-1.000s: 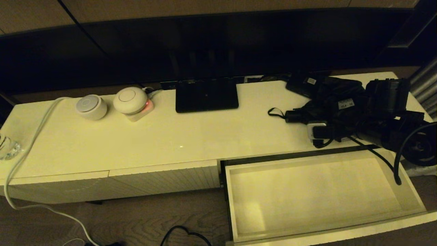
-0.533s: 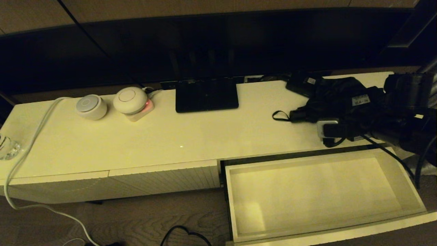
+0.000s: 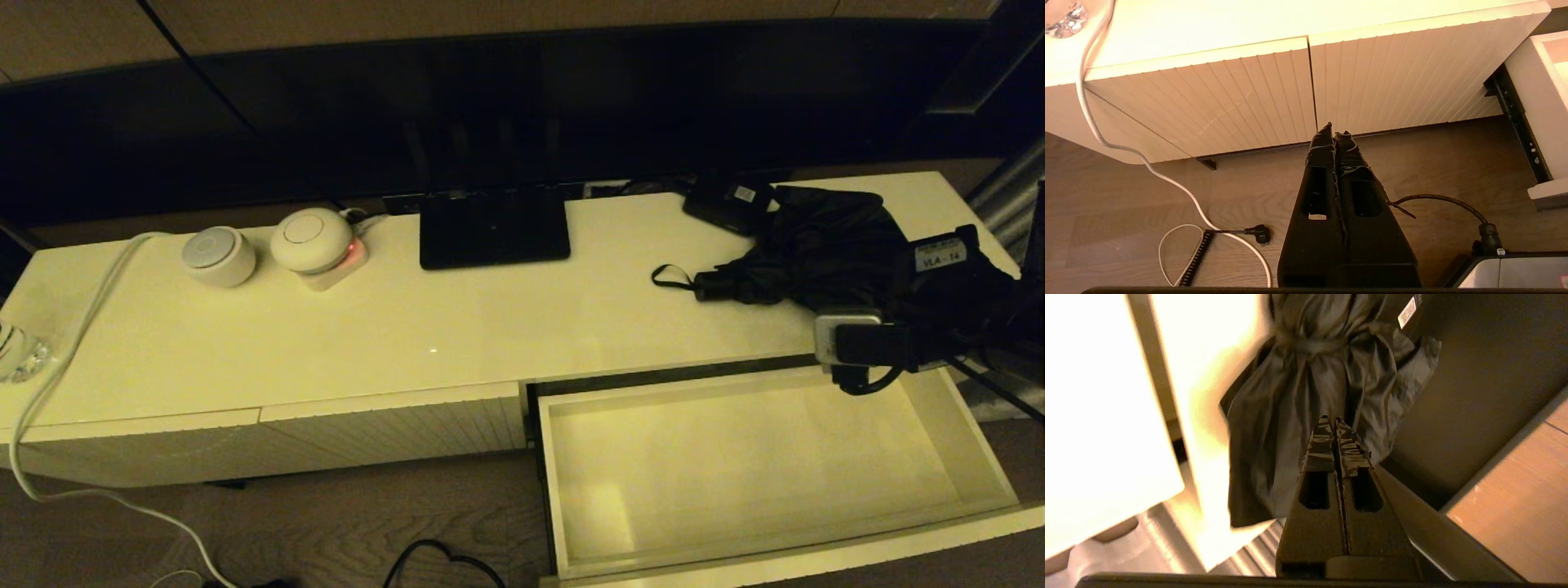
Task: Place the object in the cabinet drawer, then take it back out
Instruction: Put the umbrella in the drawer
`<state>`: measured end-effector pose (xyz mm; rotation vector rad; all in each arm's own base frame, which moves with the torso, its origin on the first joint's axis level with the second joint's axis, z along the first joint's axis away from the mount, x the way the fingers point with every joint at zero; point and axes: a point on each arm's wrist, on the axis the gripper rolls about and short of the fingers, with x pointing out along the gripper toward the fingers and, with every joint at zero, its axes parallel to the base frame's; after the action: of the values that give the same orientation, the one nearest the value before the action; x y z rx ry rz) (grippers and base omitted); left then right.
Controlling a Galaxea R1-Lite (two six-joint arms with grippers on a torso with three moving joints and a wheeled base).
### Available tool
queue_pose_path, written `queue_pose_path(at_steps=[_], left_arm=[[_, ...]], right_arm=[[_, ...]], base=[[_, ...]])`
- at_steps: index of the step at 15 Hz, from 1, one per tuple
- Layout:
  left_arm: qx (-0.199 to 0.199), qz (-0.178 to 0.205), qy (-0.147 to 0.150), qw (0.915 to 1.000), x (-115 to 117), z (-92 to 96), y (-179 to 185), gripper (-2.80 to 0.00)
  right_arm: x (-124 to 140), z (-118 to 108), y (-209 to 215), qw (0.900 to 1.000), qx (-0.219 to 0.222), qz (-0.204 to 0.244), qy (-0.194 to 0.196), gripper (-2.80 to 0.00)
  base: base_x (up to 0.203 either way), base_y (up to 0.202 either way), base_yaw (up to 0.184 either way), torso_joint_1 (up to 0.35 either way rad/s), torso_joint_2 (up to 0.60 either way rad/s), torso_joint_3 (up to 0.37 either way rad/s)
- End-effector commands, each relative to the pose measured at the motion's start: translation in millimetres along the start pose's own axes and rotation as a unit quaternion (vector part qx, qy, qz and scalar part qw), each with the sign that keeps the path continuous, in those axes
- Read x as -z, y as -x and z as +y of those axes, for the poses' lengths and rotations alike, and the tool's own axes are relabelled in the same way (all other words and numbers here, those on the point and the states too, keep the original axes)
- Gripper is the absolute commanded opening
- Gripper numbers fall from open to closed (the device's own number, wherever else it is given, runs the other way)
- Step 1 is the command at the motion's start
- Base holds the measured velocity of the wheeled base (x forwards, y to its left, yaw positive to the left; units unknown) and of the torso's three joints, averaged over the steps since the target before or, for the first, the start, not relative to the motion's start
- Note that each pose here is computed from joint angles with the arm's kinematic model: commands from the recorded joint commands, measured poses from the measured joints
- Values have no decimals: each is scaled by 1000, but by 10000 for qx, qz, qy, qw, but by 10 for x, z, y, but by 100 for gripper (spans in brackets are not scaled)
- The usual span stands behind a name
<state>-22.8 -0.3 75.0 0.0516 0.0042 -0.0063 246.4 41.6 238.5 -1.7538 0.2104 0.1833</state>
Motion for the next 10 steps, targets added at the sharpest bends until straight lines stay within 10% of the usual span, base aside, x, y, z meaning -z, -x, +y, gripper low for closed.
queue_pose_path(at_steps=[1, 5, 6, 10], left_arm=[[0, 17, -3, 10000, 9, -1, -2, -280], [0, 17, -4, 10000, 9, -1, -2, -280], [0, 17, -3, 10000, 9, -1, -2, -280], [0, 17, -3, 10000, 9, -1, -2, -280]], right_arm=[[47, -25, 92, 9999, 102, 66, 12, -280], [52, 7, 7, 9997, -43, 109, -201, -280], [47, 19, -2, 9997, -162, 88, -177, 0], [4, -34, -125, 9962, -681, 1, -537, 0]], base=[[0, 0, 0, 0, 0, 0], [0, 0, 0, 0, 0, 0], [0, 0, 0, 0, 0, 0], [0, 0, 0, 0, 0, 0]])
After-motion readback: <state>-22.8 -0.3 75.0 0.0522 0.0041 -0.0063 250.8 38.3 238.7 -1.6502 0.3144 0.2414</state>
